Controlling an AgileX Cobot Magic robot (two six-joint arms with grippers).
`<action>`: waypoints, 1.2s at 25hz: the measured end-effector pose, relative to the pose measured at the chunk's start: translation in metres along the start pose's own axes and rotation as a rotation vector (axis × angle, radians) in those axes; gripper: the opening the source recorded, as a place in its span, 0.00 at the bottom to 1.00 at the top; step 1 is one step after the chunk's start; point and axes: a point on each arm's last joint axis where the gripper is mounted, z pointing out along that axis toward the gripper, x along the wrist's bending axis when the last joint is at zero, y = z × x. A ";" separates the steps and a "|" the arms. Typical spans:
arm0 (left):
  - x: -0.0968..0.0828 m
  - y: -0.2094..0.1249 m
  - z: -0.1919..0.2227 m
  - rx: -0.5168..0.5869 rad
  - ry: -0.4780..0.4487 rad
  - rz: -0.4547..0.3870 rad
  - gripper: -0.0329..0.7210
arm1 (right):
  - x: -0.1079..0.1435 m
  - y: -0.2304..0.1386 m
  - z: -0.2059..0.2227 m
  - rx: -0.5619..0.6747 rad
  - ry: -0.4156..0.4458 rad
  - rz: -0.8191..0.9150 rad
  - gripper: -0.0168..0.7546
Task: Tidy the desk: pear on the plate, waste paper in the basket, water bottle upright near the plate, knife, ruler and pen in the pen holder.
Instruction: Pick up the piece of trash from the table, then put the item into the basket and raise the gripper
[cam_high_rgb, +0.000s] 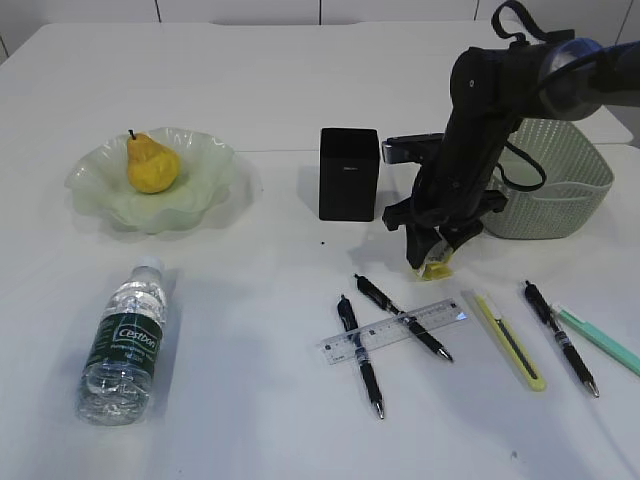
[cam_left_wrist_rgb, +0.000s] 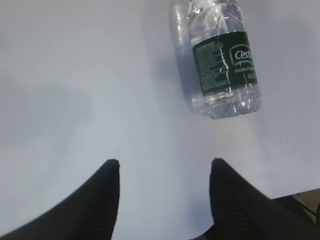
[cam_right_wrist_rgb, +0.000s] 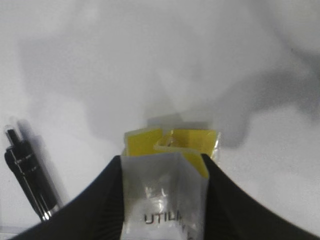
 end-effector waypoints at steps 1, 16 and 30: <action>0.000 0.000 0.000 -0.001 0.000 0.000 0.58 | 0.000 0.000 0.000 0.000 0.000 0.002 0.36; 0.000 0.001 0.000 -0.009 0.000 0.000 0.58 | 0.004 0.021 -0.048 -0.075 -0.001 -0.004 0.18; 0.000 0.003 0.000 -0.028 -0.001 0.000 0.58 | -0.102 0.006 -0.115 -0.232 -0.055 0.244 0.17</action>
